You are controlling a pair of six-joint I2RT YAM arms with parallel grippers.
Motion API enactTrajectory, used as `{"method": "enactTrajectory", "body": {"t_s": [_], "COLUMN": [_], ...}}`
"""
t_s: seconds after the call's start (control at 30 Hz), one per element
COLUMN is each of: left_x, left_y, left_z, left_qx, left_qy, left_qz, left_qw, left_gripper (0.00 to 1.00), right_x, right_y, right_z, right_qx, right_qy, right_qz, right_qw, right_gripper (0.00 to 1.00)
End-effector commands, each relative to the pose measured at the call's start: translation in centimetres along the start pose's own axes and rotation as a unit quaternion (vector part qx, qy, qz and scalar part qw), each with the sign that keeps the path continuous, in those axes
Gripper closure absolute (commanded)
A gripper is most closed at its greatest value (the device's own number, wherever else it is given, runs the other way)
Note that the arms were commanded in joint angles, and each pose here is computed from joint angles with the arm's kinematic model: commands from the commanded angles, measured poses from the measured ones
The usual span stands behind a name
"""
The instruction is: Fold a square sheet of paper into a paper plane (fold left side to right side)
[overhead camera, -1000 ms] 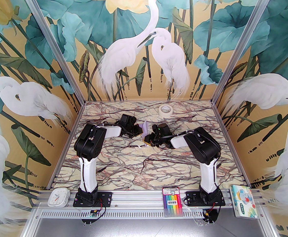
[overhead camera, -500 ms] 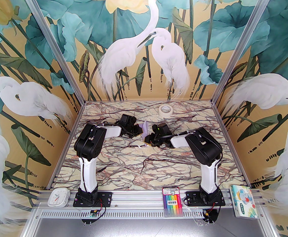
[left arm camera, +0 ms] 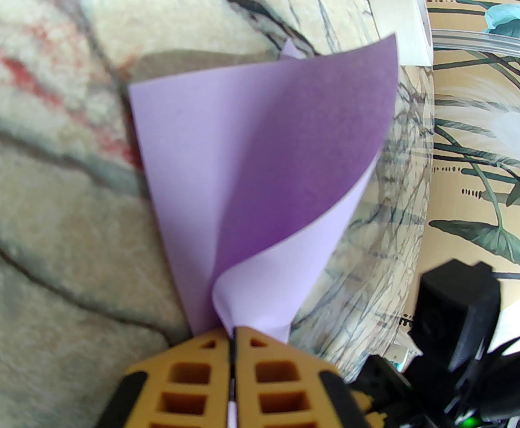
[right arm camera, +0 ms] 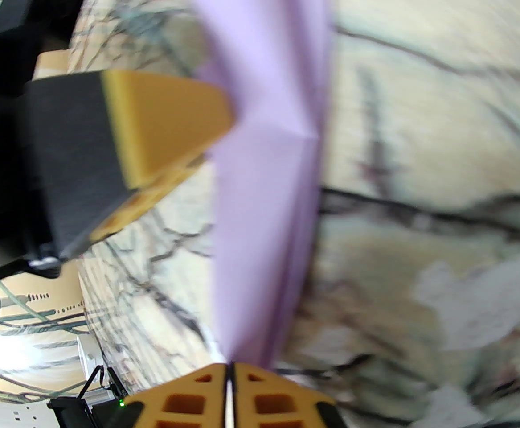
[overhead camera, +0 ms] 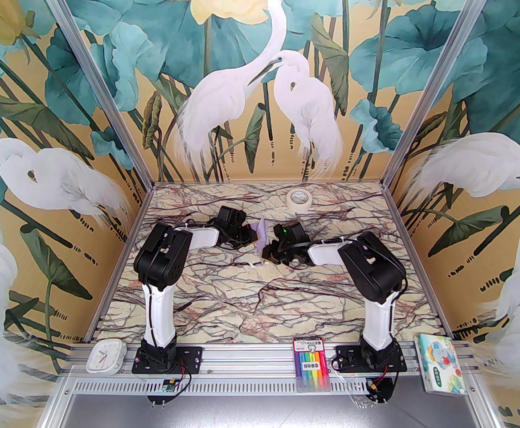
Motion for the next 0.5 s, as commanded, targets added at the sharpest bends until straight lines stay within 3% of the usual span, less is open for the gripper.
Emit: {"method": "enactTrajectory", "body": {"t_s": [0.0, 0.47], "left_x": [-0.7, -0.7], "left_y": [1.0, 0.9], "left_z": [0.4, 0.4], "left_qx": [0.013, 0.011], "left_qy": [0.01, 0.01], "left_qz": [-0.001, -0.001], "left_qw": [1.0, 1.0], "left_gripper": [0.93, 0.93], "right_x": [0.5, -1.0], "right_y": [1.8, 0.1], "right_z": [-0.1, -0.1], "right_qx": [0.019, -0.001], "right_qy": [0.0, 0.02], "right_qz": [-0.018, 0.012], "right_qw": [1.0, 1.0], "right_gripper": [0.96, 0.98]}}
Point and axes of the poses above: each hand's point on the last joint's axis, 136 mm out from that joint toward the fingers, its own x axis back along the fingers, its own y axis along the line the jaws close on, z = x × y, the point moved 9 cm from there along x, back along the fingers, and after that the axes turned 8 degrees about -x, right-handed, at the moved point
